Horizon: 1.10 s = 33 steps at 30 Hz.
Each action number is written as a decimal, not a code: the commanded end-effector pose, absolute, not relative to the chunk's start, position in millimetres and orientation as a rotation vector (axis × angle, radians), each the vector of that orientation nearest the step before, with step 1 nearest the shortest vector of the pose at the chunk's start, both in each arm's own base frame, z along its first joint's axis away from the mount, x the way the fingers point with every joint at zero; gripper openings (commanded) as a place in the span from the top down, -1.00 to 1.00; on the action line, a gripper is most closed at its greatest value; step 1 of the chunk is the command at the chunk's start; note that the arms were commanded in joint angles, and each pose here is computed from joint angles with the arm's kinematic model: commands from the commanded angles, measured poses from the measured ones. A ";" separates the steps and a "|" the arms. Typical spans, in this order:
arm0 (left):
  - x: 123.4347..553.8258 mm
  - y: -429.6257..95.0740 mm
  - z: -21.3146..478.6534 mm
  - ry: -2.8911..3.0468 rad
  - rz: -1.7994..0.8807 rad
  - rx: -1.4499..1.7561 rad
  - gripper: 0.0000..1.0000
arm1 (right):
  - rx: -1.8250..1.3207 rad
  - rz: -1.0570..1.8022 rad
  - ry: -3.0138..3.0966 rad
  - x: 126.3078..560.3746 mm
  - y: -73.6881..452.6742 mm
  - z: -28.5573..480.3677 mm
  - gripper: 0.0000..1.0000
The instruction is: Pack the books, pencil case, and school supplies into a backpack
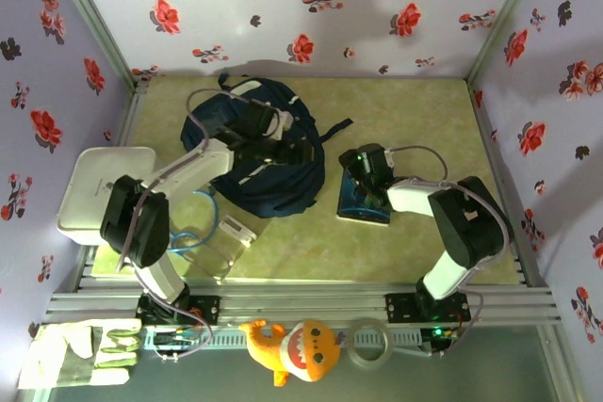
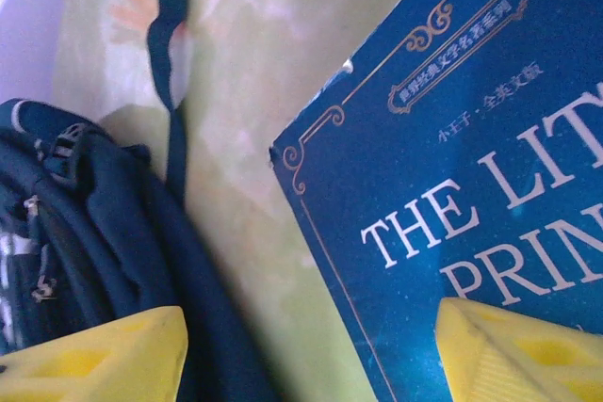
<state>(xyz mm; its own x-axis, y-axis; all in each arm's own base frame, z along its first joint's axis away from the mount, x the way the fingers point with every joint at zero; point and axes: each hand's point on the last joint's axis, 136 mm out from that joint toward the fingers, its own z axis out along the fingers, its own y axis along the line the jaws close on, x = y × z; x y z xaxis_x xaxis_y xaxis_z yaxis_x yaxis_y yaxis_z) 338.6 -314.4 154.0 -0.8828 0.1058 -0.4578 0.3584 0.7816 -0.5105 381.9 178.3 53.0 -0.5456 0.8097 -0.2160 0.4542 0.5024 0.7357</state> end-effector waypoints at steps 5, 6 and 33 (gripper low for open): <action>309.6 -367.0 138.1 2.639 -0.938 0.429 -0.87 | 0.926 0.772 2.242 374.0 153.1 83.9 -0.43; 309.6 -374.5 136.5 2.641 -0.950 0.425 -0.86 | 0.912 0.706 2.254 369.0 142.4 88.4 -0.43; 320.0 -440.9 36.2 2.867 -0.709 0.453 -0.04 | 0.642 0.129 2.620 303.5 66.2 41.7 0.33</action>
<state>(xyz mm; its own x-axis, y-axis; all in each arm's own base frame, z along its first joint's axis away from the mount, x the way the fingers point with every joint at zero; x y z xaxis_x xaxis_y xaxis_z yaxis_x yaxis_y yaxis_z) 322.3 -443.9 39.8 -0.9474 0.2250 -0.2277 0.3097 0.8242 -0.4741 299.3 61.6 40.9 -0.7890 0.4665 -0.3997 0.4355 0.8837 0.1718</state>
